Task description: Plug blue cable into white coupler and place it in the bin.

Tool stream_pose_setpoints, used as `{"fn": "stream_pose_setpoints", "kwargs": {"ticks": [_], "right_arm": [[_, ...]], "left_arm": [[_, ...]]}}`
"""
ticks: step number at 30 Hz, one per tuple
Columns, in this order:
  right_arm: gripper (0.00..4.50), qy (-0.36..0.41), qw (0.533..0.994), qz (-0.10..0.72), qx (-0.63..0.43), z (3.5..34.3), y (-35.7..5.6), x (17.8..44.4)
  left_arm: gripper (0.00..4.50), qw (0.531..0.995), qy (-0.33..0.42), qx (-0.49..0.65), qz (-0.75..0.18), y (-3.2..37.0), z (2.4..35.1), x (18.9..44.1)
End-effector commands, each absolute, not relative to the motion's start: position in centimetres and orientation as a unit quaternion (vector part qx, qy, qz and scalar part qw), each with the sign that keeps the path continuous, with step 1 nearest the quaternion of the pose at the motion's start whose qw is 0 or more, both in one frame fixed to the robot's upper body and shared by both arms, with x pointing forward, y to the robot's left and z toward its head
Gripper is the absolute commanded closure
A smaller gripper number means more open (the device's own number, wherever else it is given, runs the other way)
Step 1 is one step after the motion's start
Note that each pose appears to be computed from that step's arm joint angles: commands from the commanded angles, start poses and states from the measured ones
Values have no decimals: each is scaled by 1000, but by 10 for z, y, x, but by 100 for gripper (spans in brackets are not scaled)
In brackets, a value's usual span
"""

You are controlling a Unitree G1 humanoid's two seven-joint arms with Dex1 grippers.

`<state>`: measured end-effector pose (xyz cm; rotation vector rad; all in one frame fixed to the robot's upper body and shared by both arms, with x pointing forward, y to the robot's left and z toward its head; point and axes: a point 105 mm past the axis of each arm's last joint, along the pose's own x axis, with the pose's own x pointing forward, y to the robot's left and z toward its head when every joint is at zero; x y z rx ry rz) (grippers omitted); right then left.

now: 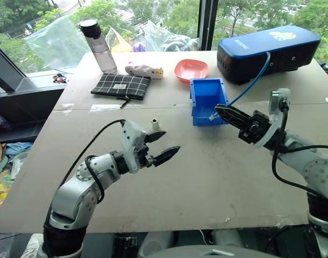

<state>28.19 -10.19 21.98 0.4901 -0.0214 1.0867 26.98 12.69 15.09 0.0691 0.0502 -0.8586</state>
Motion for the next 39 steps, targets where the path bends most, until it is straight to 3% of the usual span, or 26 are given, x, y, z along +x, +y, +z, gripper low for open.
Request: {"fn": "stream_pose_setpoints", "kwargs": {"ticks": [1, 7, 17, 20, 24, 26, 32, 39], "right_arm": [[450, -41, 796, 559, 228, 241, -100, 270], [450, -46, 786, 574, 224, 245, -93, 265], [450, -54, 801, 552, 223, 243, -95, 253], [450, -57, 810, 540, 221, 243, -97, 250], [450, -59, 818, 528, 221, 242, -101, 246], [450, -57, 822, 522, 219, 240, -102, 245], [450, -55, 831, 512, 211, 239, -105, 241], [450, -23, 843, 519, 136, 220, -98, 245]], "left_arm": [[59, 946, 15, 88, -311, 158, 150, 292], [59, 963, 41, 136, -228, 183, 132, 329], [59, 940, 53, 157, -300, 183, 115, 372], [148, 930, 60, 164, -324, 180, 108, 382], [330, 919, 63, 159, -356, 175, 98, 388], [399, 914, 65, 158, -369, 173, 96, 390], [398, 876, 43, 125, -465, 150, 111, 376], [398, 748, 47, 161, -643, 77, 109, 321]]}}
